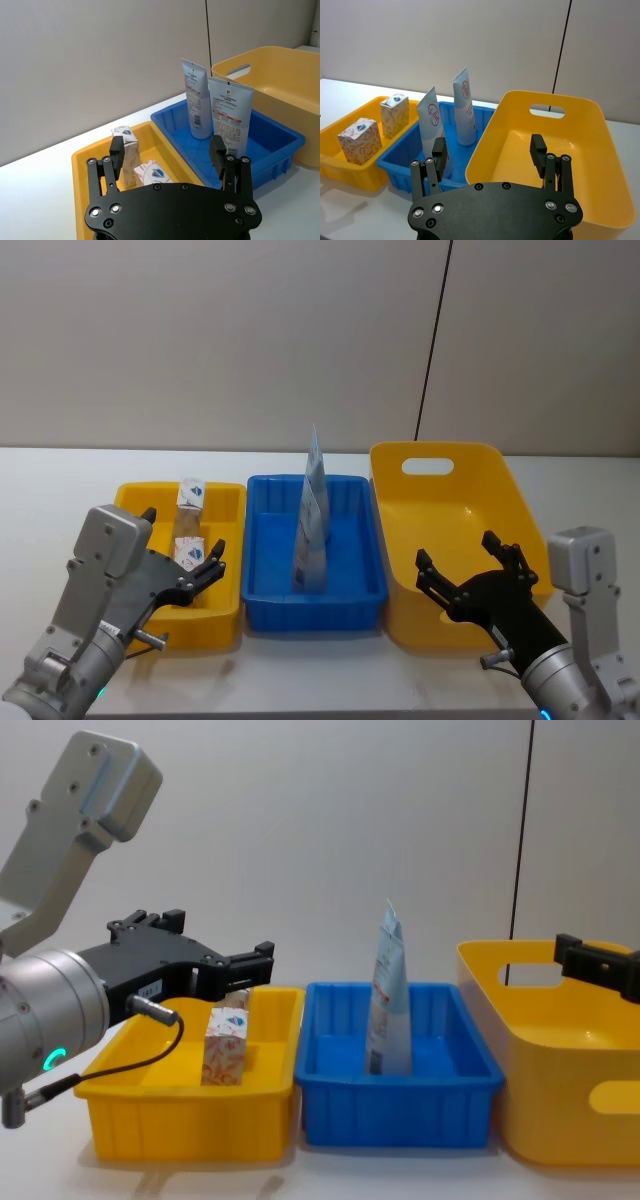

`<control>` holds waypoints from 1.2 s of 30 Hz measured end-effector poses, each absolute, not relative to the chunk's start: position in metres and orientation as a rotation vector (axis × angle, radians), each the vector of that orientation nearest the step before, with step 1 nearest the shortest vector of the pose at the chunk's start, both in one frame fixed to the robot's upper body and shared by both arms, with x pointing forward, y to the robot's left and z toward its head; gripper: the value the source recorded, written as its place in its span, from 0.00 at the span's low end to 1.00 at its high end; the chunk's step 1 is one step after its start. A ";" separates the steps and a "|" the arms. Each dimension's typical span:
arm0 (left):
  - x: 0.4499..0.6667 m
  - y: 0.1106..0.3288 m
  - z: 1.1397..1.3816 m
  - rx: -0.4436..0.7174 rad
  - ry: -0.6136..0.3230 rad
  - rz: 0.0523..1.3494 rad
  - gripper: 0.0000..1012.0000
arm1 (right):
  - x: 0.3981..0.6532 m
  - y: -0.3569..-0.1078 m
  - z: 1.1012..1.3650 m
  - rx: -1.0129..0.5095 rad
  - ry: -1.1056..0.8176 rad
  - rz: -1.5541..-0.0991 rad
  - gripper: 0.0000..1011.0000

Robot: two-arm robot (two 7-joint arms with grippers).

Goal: Bimanual collaborative sorting of washing and personal care products

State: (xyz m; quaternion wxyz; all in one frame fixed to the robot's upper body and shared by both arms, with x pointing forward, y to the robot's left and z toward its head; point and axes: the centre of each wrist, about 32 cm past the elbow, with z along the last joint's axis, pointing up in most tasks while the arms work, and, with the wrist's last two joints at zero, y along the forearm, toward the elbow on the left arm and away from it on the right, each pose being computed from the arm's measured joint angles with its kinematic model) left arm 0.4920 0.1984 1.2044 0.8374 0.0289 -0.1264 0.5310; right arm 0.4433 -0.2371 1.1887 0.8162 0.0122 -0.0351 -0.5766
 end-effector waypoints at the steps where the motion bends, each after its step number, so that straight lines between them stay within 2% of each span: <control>1: 0.492 0.198 1.204 0.061 -0.268 1.124 0.99 | 0.443 -0.237 1.189 0.026 -0.075 -1.230 0.99; 15: 0.491 0.196 1.208 0.077 -0.231 1.120 0.99 | 0.443 -0.237 1.189 0.026 -0.075 -1.230 0.99; 27: 0.492 0.188 1.214 0.100 -0.096 1.122 0.99 | 0.443 -0.237 1.189 0.026 -0.075 -1.230 0.99; 36: 0.497 0.183 1.210 0.113 -0.004 1.131 0.99 | 0.443 -0.237 1.189 0.026 -0.075 -1.230 0.99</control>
